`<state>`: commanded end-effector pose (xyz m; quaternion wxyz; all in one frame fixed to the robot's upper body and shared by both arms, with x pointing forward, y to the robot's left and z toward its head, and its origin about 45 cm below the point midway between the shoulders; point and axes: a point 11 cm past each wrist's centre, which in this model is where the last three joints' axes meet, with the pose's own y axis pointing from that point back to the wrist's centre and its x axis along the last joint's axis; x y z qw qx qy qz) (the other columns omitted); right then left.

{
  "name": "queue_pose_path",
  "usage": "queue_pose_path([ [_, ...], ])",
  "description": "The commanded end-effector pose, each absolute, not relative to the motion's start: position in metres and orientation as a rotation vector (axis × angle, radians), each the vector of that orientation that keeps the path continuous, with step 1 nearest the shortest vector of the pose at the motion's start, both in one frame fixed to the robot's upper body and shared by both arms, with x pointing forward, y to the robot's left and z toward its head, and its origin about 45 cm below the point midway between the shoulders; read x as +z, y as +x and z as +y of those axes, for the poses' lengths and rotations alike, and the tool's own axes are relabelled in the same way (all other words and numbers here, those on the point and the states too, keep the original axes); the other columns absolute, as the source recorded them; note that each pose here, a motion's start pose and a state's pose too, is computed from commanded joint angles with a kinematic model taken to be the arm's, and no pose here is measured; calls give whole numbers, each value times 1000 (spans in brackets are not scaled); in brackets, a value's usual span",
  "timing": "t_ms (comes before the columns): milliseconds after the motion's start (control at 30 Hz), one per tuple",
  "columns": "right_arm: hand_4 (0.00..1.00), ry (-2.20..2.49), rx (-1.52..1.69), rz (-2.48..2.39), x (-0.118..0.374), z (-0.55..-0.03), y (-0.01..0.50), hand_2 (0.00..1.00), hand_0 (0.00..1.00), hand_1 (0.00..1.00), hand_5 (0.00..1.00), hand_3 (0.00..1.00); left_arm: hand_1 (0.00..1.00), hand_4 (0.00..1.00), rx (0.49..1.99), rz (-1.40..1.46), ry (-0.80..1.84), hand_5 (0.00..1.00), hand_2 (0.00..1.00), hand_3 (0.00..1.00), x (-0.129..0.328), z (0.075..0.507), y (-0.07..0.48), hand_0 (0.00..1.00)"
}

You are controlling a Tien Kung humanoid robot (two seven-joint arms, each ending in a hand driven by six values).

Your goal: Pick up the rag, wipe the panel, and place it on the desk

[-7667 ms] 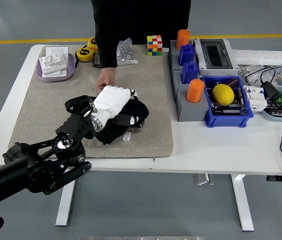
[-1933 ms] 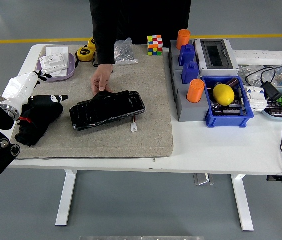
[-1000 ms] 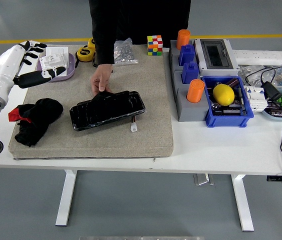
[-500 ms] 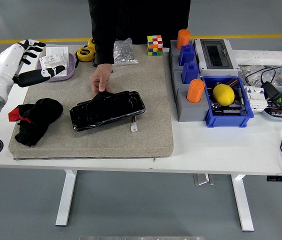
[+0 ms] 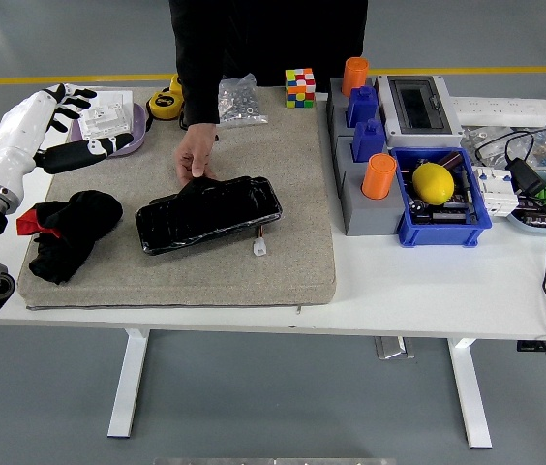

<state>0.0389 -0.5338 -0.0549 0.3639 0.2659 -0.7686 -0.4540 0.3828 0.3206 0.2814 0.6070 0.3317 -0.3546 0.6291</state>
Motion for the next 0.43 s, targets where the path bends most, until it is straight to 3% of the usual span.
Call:
queue_pose_path([
  [433,998,684,-1176,-1947,-56,-533,32,643,688,462,676,615,665,998,1448,-821,770,645,723,770,278,315,383,483],
])
